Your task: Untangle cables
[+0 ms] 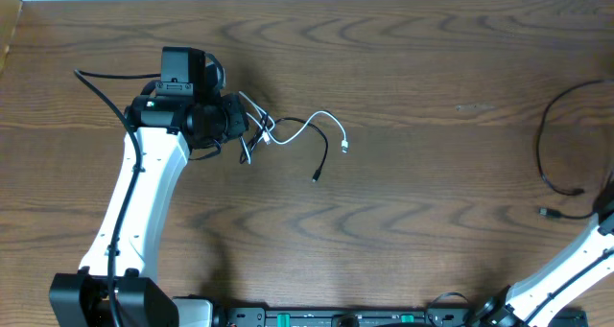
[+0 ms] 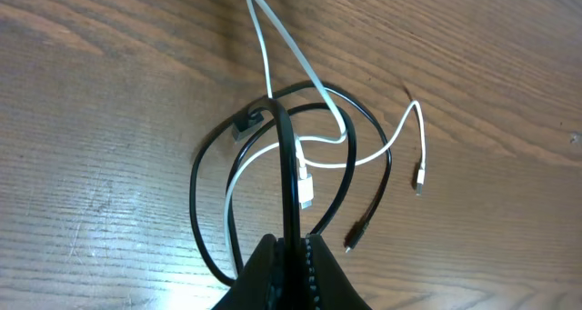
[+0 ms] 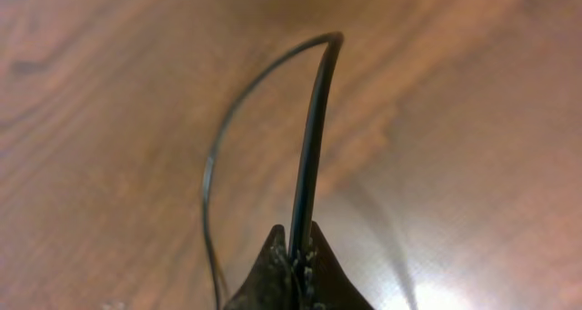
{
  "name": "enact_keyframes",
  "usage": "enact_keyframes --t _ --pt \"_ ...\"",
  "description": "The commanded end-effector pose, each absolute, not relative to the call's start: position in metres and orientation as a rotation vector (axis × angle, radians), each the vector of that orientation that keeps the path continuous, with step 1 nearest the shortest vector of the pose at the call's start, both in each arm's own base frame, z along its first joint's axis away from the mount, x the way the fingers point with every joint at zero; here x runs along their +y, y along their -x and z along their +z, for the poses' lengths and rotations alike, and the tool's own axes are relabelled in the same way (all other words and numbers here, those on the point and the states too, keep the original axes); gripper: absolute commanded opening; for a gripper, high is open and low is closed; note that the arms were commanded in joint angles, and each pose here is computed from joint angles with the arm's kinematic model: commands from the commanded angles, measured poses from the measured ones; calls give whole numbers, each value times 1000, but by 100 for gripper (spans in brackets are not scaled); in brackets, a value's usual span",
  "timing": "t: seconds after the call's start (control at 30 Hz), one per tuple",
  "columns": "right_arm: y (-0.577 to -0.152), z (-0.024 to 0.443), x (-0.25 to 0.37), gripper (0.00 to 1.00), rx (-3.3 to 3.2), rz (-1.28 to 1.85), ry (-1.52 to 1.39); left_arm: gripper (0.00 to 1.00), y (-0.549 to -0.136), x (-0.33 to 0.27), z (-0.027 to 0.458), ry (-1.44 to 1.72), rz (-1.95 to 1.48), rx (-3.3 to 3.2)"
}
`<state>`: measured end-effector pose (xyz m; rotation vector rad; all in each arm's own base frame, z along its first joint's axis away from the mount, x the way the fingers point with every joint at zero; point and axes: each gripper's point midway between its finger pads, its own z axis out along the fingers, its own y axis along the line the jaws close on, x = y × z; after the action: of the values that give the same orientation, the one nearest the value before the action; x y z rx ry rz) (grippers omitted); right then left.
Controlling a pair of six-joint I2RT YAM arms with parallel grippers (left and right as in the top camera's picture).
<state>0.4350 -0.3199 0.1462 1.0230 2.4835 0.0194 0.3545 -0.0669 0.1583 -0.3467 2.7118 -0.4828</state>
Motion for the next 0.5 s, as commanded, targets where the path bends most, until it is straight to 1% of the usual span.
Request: enact_keyframes --t 0.0,0.03,0.1,0.13,0.27,0.4,0.47 --pt "-461 157 -302 29 2457 12 -936 8 -352 -69 153 320 -491 2730" --pt "-467 158 -296 55 2454 21 -914 7 -352 -69 153 320 -491 2730" --pt "-476 158 -282 80 2465 43 -877 8 -352 -69 153 320 -491 2730" --pt "-478 158 -278 84 2474 46 -862 8 -352 -69 153 320 -491 2730" --pt "-474 152 -264 84 2566 -7 -745 8 -352 -69 153 320 -491 2730" --pt "-456 145 -269 78 2631 -100 -791 8 -352 -69 153 319 -491 2730" --pt "-447 142 -270 72 2664 -121 -812 8 -352 -69 153 319 -491 2730"
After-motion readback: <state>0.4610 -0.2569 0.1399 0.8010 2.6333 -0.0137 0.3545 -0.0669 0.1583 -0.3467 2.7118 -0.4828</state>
